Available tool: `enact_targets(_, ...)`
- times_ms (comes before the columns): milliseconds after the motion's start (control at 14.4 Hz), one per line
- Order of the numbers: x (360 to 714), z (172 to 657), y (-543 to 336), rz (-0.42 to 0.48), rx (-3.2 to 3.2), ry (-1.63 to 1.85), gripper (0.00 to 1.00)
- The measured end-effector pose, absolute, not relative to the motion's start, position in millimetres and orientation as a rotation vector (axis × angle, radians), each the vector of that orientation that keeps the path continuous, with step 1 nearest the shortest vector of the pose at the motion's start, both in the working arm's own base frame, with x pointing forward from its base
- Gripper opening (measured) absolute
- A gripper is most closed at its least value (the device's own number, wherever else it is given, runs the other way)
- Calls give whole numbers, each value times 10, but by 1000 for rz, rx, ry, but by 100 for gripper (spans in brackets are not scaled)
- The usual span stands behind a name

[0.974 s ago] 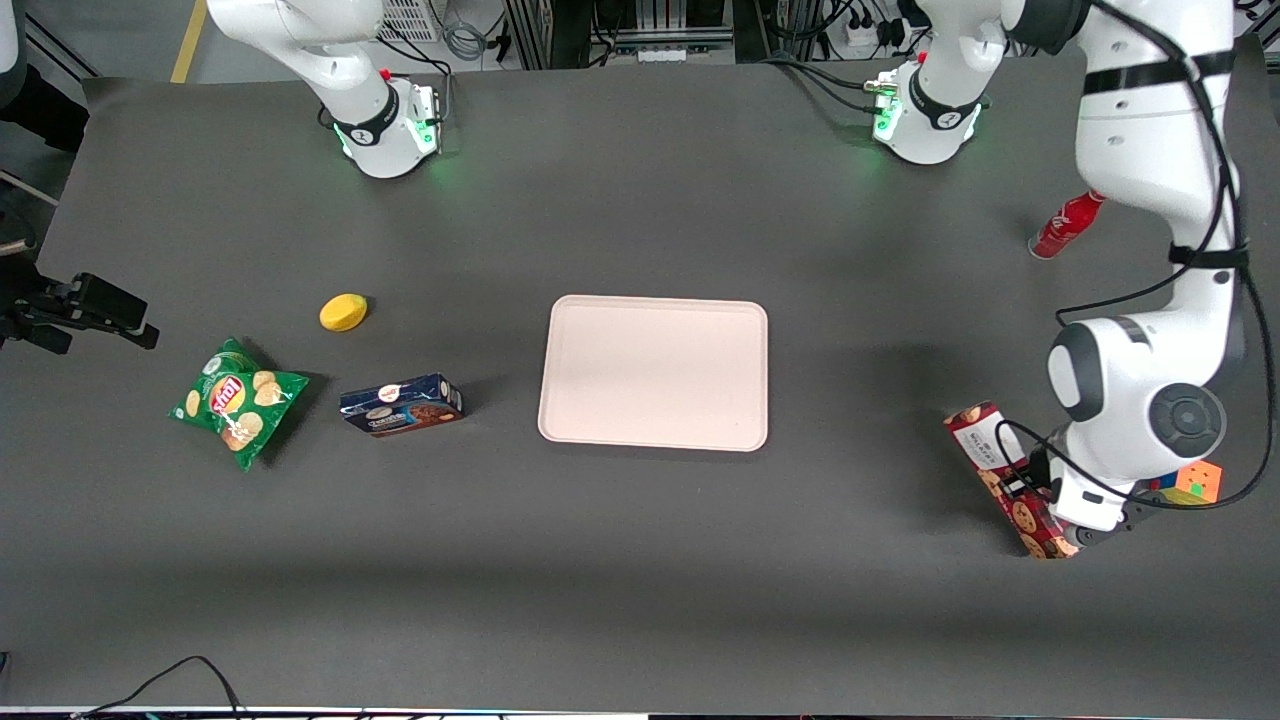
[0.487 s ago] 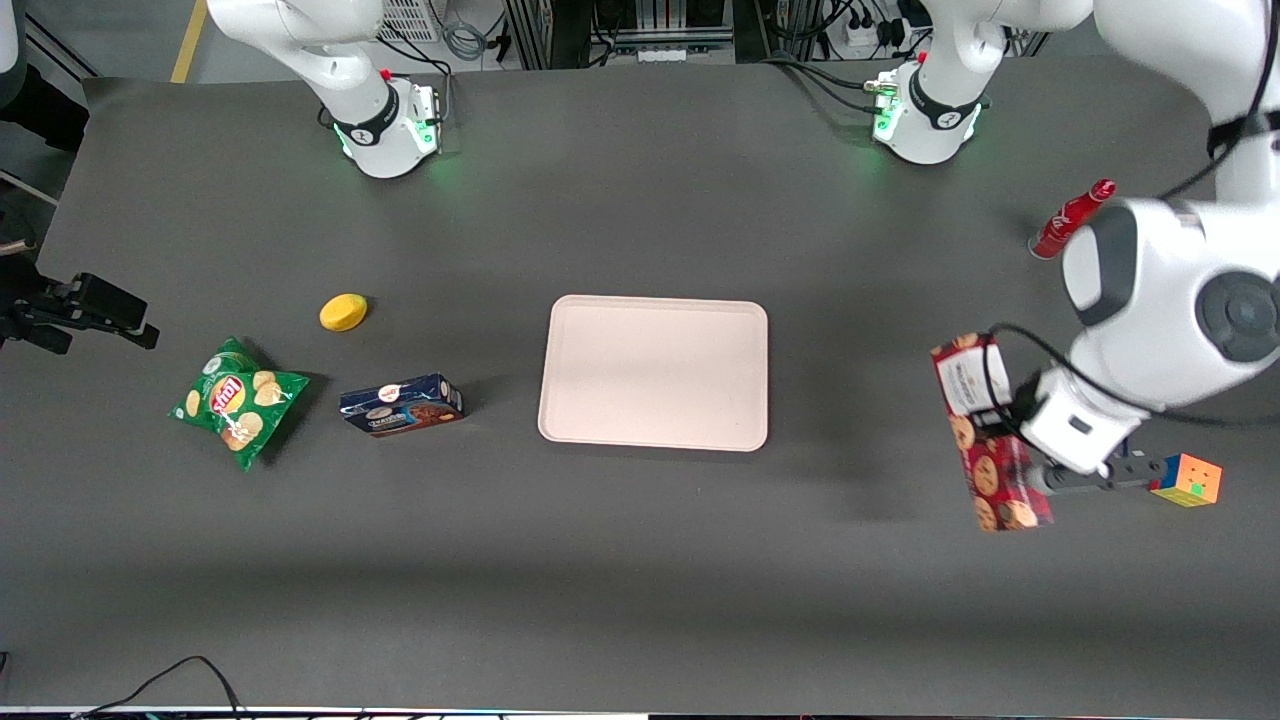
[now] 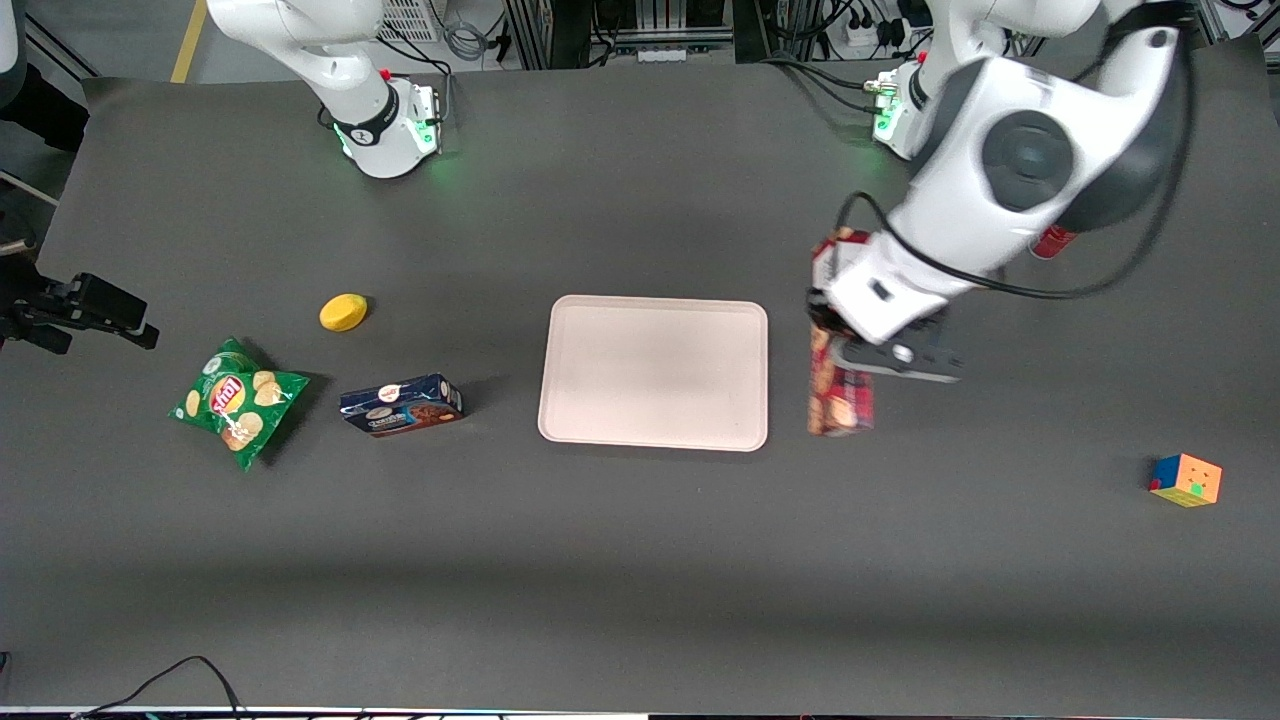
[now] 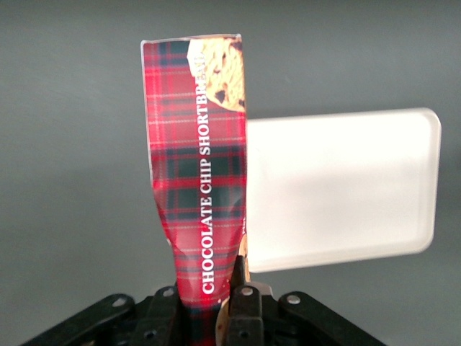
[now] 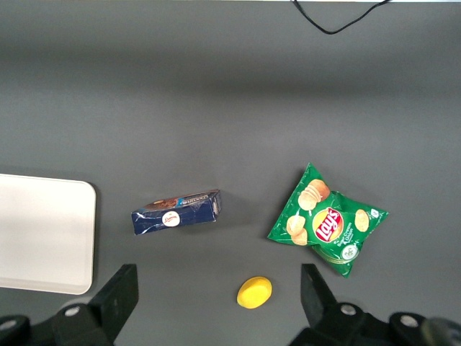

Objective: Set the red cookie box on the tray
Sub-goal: 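Lift the cookie box upright and carry it over the pink tray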

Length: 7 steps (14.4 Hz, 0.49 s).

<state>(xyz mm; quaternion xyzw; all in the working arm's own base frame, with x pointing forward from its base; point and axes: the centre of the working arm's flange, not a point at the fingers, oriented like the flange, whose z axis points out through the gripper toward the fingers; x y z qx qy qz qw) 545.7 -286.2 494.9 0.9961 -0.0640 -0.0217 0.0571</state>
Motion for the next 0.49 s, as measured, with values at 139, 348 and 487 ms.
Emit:
enact_targets(139, 5288, 4735, -3079, -105, 3024, -243, 22)
enact_targets(348, 5138, 4233, -3185, -74, 3017, -265, 22)
enact_targets(487, 5038, 3884, -3198, -10, 3006, -246, 22)
